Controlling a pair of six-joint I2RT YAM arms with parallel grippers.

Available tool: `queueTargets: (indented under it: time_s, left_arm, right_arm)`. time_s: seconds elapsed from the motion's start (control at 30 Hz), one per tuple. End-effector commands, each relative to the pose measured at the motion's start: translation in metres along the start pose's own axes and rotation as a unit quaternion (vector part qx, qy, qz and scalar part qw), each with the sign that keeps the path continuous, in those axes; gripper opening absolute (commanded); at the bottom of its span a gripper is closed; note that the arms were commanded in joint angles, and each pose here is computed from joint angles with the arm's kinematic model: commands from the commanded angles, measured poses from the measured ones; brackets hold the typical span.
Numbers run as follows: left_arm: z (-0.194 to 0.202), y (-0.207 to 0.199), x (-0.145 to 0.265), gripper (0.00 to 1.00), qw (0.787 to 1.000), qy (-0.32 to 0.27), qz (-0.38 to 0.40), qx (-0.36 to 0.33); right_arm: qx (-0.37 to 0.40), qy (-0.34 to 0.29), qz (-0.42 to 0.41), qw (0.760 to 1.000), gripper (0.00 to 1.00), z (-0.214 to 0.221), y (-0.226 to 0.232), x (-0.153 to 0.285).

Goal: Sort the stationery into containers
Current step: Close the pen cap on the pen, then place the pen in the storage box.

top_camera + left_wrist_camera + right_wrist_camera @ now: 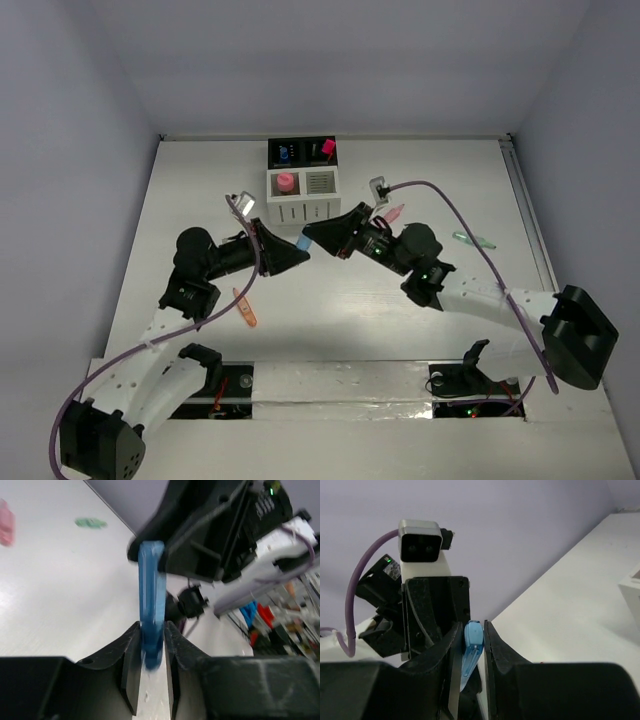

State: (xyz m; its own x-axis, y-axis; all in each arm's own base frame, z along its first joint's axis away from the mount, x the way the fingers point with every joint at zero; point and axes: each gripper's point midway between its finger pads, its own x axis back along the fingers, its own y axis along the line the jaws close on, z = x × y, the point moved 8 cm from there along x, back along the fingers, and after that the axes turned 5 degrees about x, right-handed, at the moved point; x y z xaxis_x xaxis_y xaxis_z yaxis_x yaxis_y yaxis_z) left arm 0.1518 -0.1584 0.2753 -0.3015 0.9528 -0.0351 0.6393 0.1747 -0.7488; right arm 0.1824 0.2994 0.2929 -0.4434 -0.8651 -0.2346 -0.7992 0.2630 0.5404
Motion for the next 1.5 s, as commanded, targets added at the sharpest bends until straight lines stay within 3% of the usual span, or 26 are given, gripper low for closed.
queueTargets:
  time_s: [0.0, 0.23, 0.43, 0.47, 0.5, 0.57, 0.87, 1.2, 1.47]
  left_arm:
    - [-0.053, -0.035, 0.003, 0.2, 0.977, -0.166, 0.022, -0.134]
    - [-0.035, -0.024, 0.011, 0.41, 0.979, -0.162, -0.004, -0.127]
    - [-0.029, -0.022, 0.017, 0.61, 0.978, -0.162, -0.03, -0.127]
    - [-0.031, -0.022, 0.019, 0.68, 0.975, -0.172, -0.039, -0.134]
    - [-0.031, -0.021, 0.02, 0.88, 0.974, -0.176, -0.046, -0.134]
    - [-0.033, -0.02, 0.022, 0.98, 0.971, -0.189, -0.065, -0.133]
    - [-0.03, -0.006, 0.024, 0.99, 0.966, -0.209, -0.098, -0.115]
    - [-0.007, 0.025, 0.018, 0.95, 0.975, -0.19, -0.101, -0.062]
    - [-0.001, 0.035, 0.017, 0.94, 0.975, -0.185, -0.109, -0.058]
  right_arm:
    - [-0.077, 0.207, 0.036, 0.975, 0.0, 0.081, -0.012, 0.015]
    - [-0.148, 0.122, 0.065, 0.979, 0.0, 0.045, -0.042, 0.005]
    - [-0.151, 0.079, 0.088, 0.981, 0.0, 0.016, -0.074, -0.005]
    - [-0.15, 0.075, 0.083, 0.982, 0.0, 0.01, -0.075, -0.008]
    - [-0.15, 0.07, 0.085, 0.983, 0.0, 0.007, -0.079, -0.008]
    - [-0.15, 0.063, 0.091, 0.983, 0.0, 0.0, -0.09, -0.009]
    - [-0.134, 0.021, 0.119, 0.984, 0.0, -0.03, -0.138, -0.008]
    - [-0.024, -0.005, 0.184, 0.983, 0.0, -0.077, -0.172, -0.038]
    - [0.038, 0.002, 0.251, 0.967, 0.0, -0.083, -0.214, -0.056]
